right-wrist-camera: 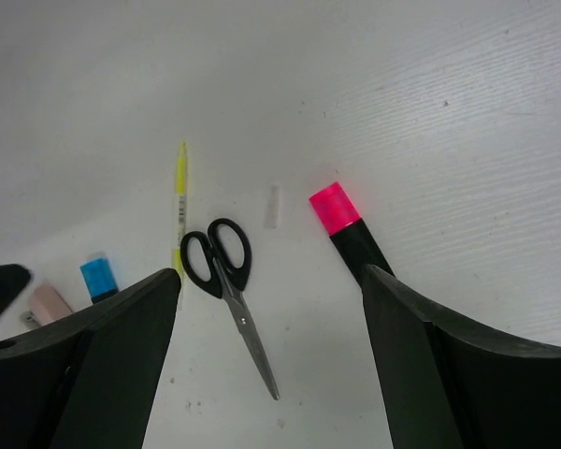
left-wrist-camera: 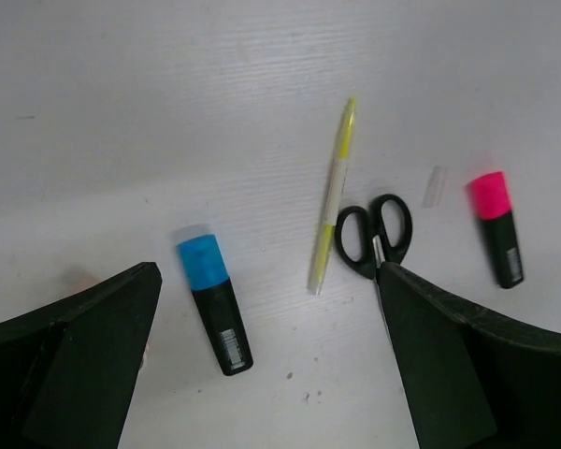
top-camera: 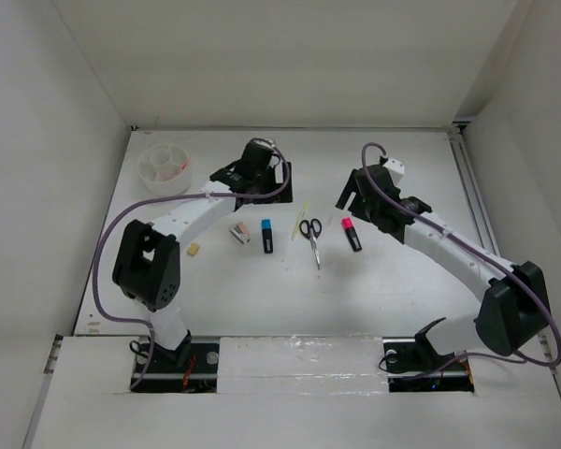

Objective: Sort the stationery into containers
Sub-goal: Pick up the pen from the center of the board.

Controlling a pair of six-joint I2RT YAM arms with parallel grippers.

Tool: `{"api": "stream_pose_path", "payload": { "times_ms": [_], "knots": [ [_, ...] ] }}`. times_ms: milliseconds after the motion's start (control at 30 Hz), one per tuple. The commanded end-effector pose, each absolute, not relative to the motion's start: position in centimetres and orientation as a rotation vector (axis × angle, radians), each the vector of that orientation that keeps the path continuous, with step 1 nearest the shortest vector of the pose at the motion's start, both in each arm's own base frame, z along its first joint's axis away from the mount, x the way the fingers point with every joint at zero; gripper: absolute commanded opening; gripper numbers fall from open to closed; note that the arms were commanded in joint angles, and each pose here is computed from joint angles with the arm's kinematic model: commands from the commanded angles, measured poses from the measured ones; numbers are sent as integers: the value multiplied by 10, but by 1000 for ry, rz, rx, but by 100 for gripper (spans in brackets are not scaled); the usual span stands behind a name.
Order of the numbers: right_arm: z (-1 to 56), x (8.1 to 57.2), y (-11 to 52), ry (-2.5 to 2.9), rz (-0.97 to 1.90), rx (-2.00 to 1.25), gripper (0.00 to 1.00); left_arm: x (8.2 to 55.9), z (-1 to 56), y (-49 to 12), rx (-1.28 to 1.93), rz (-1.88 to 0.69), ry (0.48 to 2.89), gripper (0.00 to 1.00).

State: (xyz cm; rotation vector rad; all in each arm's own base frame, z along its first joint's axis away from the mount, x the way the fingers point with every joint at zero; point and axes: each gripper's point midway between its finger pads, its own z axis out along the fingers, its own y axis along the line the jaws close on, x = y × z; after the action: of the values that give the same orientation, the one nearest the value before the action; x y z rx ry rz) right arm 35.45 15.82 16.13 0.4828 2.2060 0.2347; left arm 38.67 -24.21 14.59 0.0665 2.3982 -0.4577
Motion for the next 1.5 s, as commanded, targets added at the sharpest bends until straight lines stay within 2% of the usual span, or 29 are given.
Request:
{"api": "stream_pose_path", "payload": {
  "times_ms": [0,200,333,467,633,833,1233,1267,1300,1467],
  "knots": [
    [182,353,162,2163,288,465,84,379,150,-250,151,-276,2395,100],
    [188,345,179,2138,419,365,84,381,115,-258,214,-202,2468,93],
    [185,339,185,2150,447,329,83,377,97,-271,305,-54,2509,89],
    [187,333,185,2151,444,299,83,372,86,-282,364,-18,2523,84],
    [194,328,183,2130,465,286,83,366,79,-285,450,-40,2548,79],
    [193,325,192,2135,500,249,83,358,79,-283,513,-49,2557,66],
    [188,324,200,2152,521,226,83,354,59,-297,639,-226,2593,64],
    [188,324,200,2152,521,226,83,357,59,-294,640,-220,2592,58],
    [188,324,200,2152,521,226,83,355,55,-294,659,-223,2600,56],
    [191,324,200,2144,526,227,83,357,45,-295,678,-209,2614,56]
  ]
}}
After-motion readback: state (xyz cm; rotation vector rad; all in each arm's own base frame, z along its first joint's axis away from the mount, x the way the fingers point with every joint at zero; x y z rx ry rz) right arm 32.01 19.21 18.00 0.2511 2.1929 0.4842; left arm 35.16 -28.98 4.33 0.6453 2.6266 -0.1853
